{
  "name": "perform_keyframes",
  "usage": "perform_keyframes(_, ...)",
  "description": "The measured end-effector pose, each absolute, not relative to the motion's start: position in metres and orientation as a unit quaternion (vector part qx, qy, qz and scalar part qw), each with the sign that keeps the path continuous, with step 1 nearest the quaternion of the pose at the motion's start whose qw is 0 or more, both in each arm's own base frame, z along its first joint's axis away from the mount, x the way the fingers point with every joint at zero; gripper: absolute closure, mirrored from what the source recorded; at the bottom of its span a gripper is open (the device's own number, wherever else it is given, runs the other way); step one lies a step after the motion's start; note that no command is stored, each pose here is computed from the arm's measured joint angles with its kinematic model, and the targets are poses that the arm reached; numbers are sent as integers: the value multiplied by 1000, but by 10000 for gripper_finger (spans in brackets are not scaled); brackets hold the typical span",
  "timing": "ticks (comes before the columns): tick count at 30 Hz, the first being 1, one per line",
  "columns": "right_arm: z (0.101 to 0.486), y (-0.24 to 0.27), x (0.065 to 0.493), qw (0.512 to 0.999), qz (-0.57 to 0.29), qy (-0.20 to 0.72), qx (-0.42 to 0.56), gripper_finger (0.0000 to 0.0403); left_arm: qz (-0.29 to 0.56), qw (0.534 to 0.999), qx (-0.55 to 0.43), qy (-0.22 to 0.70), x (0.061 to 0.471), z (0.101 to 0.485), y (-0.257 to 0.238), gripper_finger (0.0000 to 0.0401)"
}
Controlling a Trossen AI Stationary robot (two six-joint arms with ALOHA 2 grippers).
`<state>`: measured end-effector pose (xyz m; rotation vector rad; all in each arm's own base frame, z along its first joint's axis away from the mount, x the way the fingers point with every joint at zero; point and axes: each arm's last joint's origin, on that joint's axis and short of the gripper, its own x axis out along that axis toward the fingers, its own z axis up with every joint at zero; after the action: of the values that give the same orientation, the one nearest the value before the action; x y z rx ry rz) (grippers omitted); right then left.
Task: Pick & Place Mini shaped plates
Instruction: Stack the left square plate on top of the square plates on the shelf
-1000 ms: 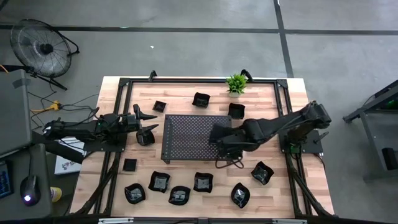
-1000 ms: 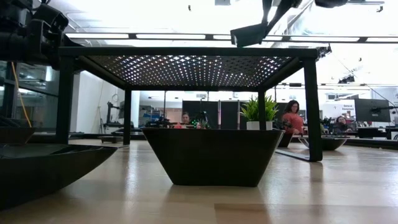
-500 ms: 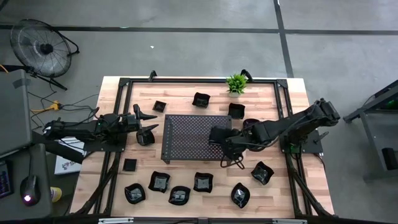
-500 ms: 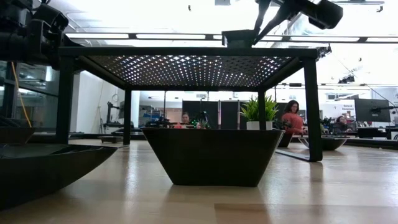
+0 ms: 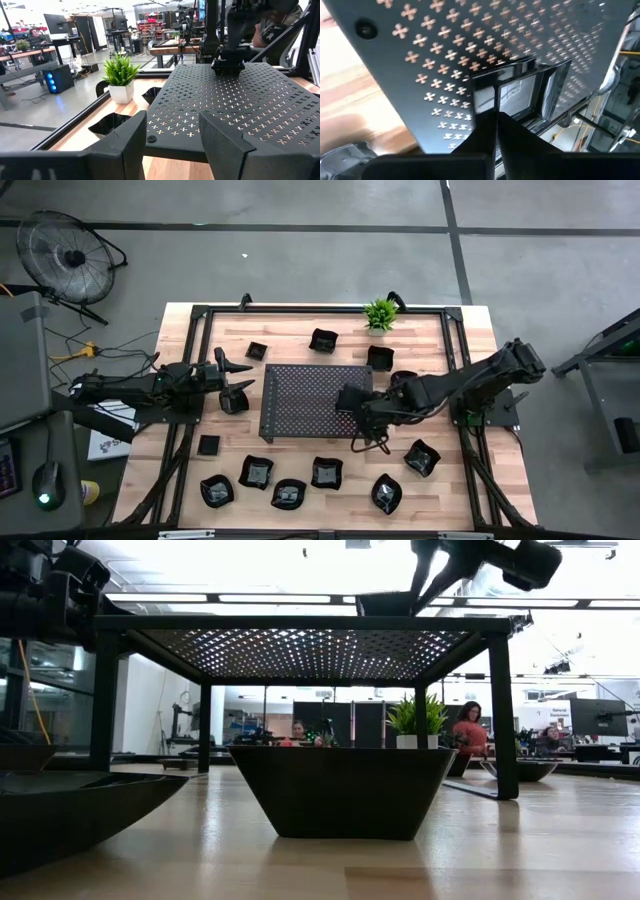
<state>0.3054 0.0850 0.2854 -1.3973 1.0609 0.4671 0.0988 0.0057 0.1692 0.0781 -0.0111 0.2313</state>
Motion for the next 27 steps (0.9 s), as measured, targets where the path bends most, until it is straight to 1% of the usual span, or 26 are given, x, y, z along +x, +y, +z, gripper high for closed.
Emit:
perform_keyframes(3,280,85,305,612,201,464,-608,395,115,993,39,-5,99,169,6,225)
perform_keyframes(11,281,83,307,620,182,464,-606,394,115,993,39,-5,99,169,6,225)
perform_keyframes(27,280,81,307,632,209,463,-586,391,115,993,39,-6,99,169,6,225)
